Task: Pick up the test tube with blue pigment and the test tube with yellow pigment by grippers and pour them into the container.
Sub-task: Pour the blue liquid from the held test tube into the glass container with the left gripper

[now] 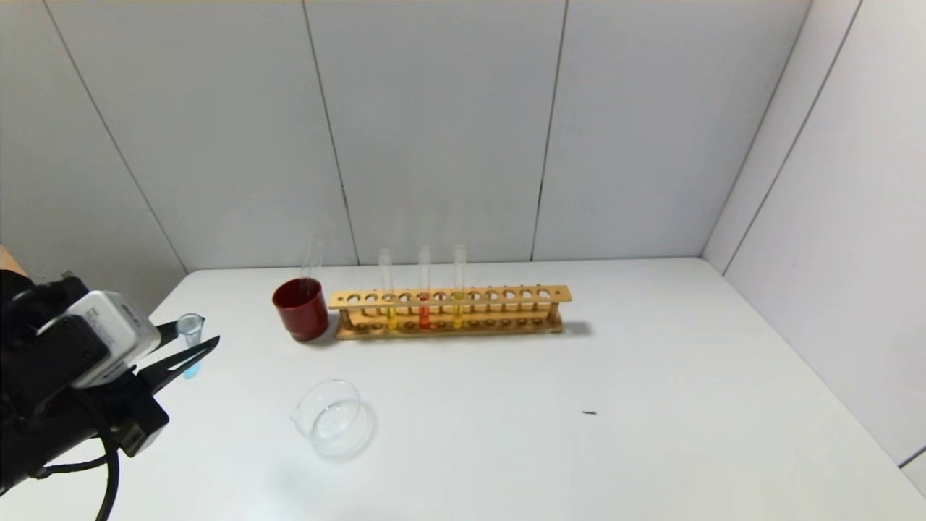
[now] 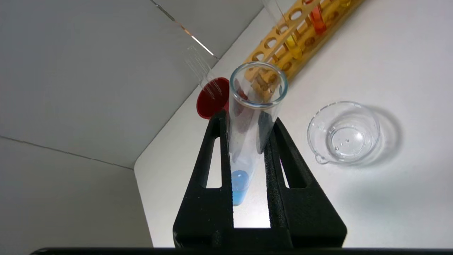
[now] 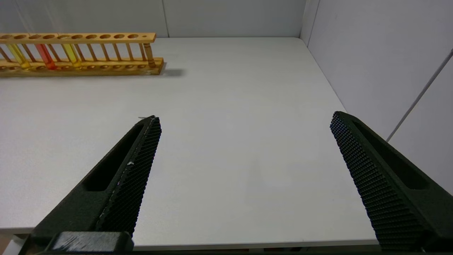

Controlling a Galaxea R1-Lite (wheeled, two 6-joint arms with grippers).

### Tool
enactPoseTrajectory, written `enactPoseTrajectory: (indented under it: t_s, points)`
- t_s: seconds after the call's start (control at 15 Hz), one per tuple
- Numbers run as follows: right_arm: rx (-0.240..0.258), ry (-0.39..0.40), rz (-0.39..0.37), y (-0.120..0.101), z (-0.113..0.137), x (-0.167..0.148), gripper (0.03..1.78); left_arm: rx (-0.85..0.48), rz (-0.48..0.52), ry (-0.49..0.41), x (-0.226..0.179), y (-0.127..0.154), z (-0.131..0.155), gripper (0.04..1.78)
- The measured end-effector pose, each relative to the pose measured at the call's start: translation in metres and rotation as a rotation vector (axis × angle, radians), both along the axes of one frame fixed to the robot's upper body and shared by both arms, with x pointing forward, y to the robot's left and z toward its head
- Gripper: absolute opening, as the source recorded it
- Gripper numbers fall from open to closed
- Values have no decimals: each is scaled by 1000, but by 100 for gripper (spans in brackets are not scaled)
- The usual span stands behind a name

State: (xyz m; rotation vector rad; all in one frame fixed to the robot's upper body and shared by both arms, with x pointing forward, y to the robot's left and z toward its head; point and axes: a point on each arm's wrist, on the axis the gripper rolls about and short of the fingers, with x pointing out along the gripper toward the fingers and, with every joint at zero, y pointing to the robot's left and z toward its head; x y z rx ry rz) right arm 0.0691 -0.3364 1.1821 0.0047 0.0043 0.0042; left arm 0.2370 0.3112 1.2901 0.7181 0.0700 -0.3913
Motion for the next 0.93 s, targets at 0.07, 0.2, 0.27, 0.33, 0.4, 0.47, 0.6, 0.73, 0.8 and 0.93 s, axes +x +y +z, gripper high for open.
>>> enactPoseTrajectory:
  t_s: [0.07,0.2,0.27,0.33,0.4,0.47,0.6,0.73,0.8,0.93]
  points:
    - [0,0,0,0,0,0,175,43,-17,6,4,-1,-3,31]
    - [0,0,0,0,0,0,175,157,-60,6,12,-3,-9,31]
    - [0,0,0,0,0,0,175,194,-72,18,15,-4,-14,31]
    - [0,0,0,0,0,0,175,208,-78,39,17,-4,-18,31]
    - [0,0,0,0,0,0,175,212,-78,58,19,-5,-22,31]
    - [0,0,0,0,0,0,175,214,-77,78,20,-5,-26,31]
    - [0,0,0,0,0,0,175,225,-77,109,24,-4,-33,31]
    - [0,0,0,0,0,0,175,279,-95,116,29,-5,-37,31]
    - [0,0,0,0,0,0,175,320,-108,108,31,-4,-38,31]
    - [0,0,0,0,0,0,175,385,-125,88,36,-4,-38,31]
